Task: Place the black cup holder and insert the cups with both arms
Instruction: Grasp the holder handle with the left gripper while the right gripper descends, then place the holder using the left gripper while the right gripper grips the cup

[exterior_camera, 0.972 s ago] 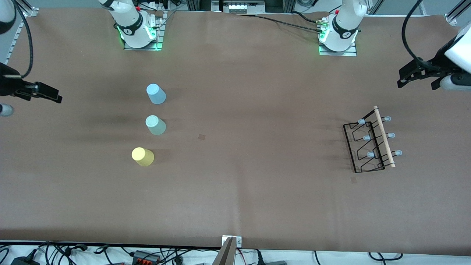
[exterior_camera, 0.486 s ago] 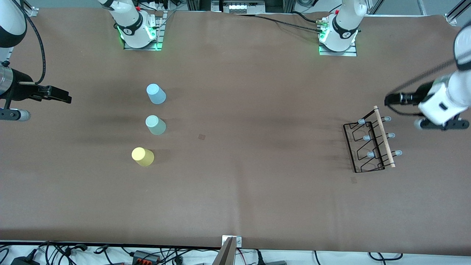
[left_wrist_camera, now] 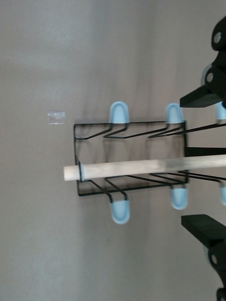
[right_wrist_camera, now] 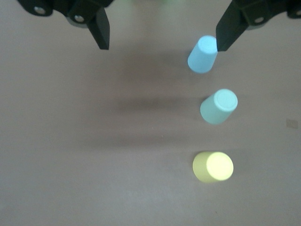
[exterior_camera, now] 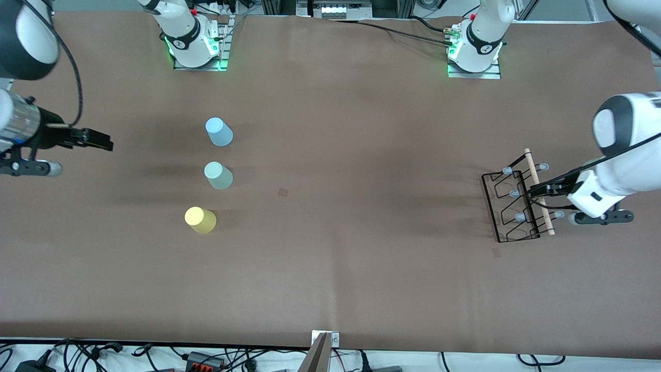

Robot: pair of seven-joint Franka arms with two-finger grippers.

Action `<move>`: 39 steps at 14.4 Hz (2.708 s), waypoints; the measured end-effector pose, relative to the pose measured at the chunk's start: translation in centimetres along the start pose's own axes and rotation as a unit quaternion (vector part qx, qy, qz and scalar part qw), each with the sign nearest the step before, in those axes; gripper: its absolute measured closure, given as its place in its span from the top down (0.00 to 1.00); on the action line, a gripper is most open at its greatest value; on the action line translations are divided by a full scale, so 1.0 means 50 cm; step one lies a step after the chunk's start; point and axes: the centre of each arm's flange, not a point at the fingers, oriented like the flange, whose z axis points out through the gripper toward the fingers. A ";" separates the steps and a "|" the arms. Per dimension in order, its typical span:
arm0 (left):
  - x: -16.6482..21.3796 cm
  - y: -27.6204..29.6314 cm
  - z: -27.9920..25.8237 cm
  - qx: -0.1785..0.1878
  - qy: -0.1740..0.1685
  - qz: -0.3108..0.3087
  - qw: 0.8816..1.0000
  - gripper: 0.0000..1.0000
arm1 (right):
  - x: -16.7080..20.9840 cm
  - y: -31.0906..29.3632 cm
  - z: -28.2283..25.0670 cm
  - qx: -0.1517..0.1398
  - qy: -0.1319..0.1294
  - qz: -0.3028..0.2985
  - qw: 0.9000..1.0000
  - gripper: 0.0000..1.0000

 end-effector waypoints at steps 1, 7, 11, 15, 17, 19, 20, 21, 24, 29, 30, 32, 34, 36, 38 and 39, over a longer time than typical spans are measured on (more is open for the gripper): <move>-0.004 0.001 0.023 0.000 0.008 0.000 1.000 1.00 | 0.008 -0.015 0.023 0.000 0.011 -0.006 1.000 1.00; -0.024 0.002 0.071 0.000 0.017 0.001 1.000 0.68 | 0.021 -0.108 0.156 0.003 0.049 -0.024 0.999 1.00; -0.025 0.000 0.067 0.001 0.018 0.001 1.000 0.25 | 0.035 -0.200 0.233 0.009 0.070 -0.020 0.997 1.00; -0.026 0.000 0.067 0.001 0.018 0.002 1.000 0.16 | 0.040 -0.327 0.309 0.017 0.089 -0.002 0.996 1.00; -0.023 0.002 0.058 0.001 0.020 0.003 1.000 0.16 | 0.031 -0.345 0.356 0.020 0.094 0.002 0.995 1.00; -0.020 0.016 0.026 0.001 0.009 0.008 1.000 0.16 | 0.014 -0.330 0.412 0.021 0.100 0.005 0.995 1.00; -0.019 0.034 -0.002 0.000 0.001 0.016 1.000 0.16 | 0.005 -0.323 0.436 0.021 0.102 0.007 0.995 1.00; -0.019 0.063 -0.032 -0.002 -0.005 0.027 1.000 0.16 | -0.003 -0.320 0.453 0.021 0.102 0.007 0.995 1.00; -0.033 0.198 -0.096 -0.009 -0.016 0.059 0.998 0.16 | -0.010 -0.318 0.465 0.020 0.100 0.009 0.995 1.00; -0.106 0.467 -0.109 -0.021 -0.019 0.049 0.998 0.16 | -0.027 -0.337 0.484 0.021 0.091 0.042 0.995 1.00; -0.123 0.516 -0.107 -0.022 -0.017 0.050 0.998 0.16 | -0.032 -0.345 0.490 0.021 0.089 0.046 0.995 1.00; -0.154 0.606 -0.103 -0.026 -0.009 0.060 0.998 0.16 | -0.038 -0.357 0.502 0.020 0.085 0.046 0.995 1.00; -0.183 0.689 -0.091 -0.029 -0.006 0.056 0.998 0.16 | -0.045 -0.356 0.518 0.020 0.085 0.046 0.995 1.00; -0.204 0.759 -0.076 -0.035 -0.004 0.046 0.998 0.16 | -0.055 -0.351 0.538 0.021 0.087 0.047 0.995 1.00; -0.224 0.824 -0.049 -0.040 -0.007 0.042 0.998 0.16 | -0.062 -0.347 0.552 0.020 0.086 0.047 0.995 1.00; -0.233 0.852 -0.031 -0.042 -0.007 0.040 0.998 0.16 | -0.063 -0.346 0.554 0.020 0.086 0.047 0.995 1.00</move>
